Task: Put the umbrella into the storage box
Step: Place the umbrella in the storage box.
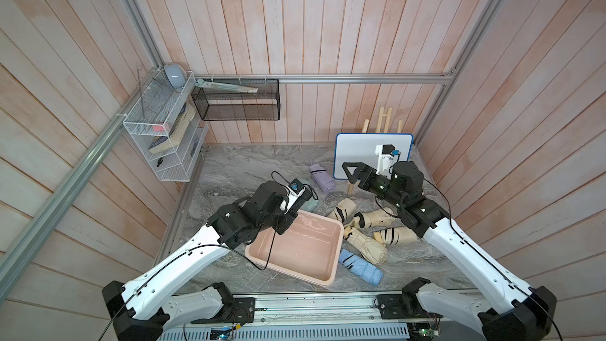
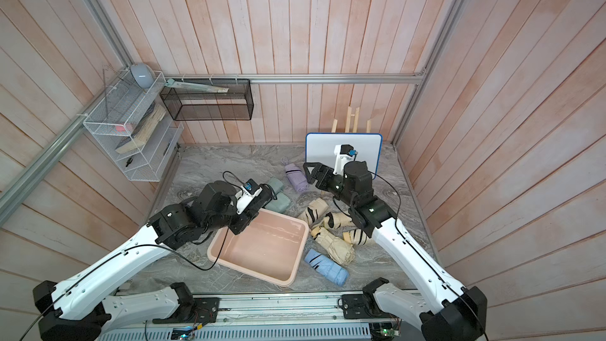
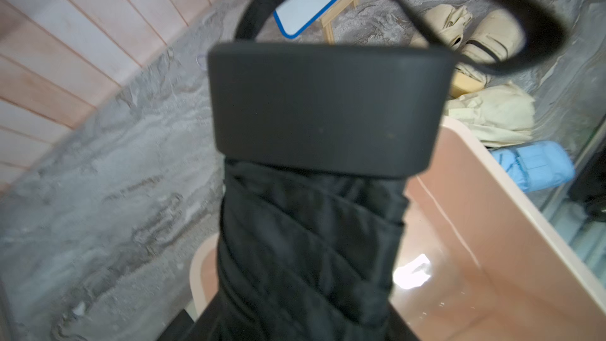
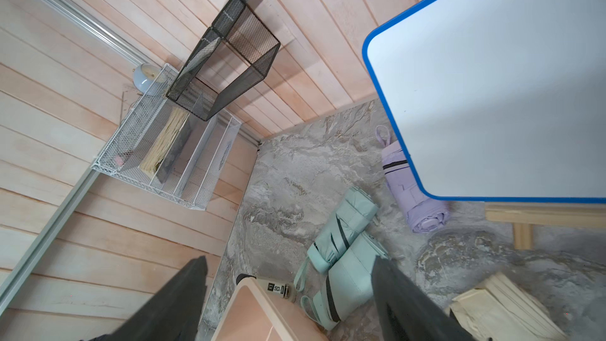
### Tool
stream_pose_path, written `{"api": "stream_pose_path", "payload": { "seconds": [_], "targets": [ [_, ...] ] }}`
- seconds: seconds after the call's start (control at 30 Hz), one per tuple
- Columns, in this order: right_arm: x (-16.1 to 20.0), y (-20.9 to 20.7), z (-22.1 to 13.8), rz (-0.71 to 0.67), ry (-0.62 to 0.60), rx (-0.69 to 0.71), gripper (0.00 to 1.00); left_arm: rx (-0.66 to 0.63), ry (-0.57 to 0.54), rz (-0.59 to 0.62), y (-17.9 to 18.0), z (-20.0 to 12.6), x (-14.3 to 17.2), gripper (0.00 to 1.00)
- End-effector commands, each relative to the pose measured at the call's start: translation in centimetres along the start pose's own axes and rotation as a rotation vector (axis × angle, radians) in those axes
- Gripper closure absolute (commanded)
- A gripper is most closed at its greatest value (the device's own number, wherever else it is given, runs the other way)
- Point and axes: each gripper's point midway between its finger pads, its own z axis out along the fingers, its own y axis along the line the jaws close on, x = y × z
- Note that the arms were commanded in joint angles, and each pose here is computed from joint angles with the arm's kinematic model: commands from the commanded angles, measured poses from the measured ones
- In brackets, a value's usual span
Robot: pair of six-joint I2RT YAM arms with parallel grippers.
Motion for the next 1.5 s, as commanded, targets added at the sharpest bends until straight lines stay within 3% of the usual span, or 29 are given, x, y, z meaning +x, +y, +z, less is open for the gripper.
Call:
{"api": "stream_pose_path", "payload": {
  "seconds": [0.0,0.13,0.47,1.0,1.47],
  "targets": [
    [-0.7,-1.3,-0.8,-0.004,-0.047,0.065,0.16,0.081,0.082,-0.245,-1.5,-1.4,1.7,0.62],
    [-0.4,-1.5,-0.9,-0.010,-0.033,0.064,0.17,0.061,0.188,-0.300,-1.6,-0.2,3.5,0.62],
    [-0.7,-1.8,-2.2,-0.019,-0.057,0.089,0.17,-0.071,0.382,-0.308,-0.4,3.6,7.8,0.62],
    [-1.0,-2.9,-4.3,-0.023,-0.100,0.148,0.18,-0.137,0.498,-0.360,0.0,8.0,11.7,0.62],
    [-1.7,-3.0,-5.0,-0.026,-0.135,0.163,0.18,-0.208,0.606,-0.586,-0.6,10.3,16.6,0.56]
  ]
}}
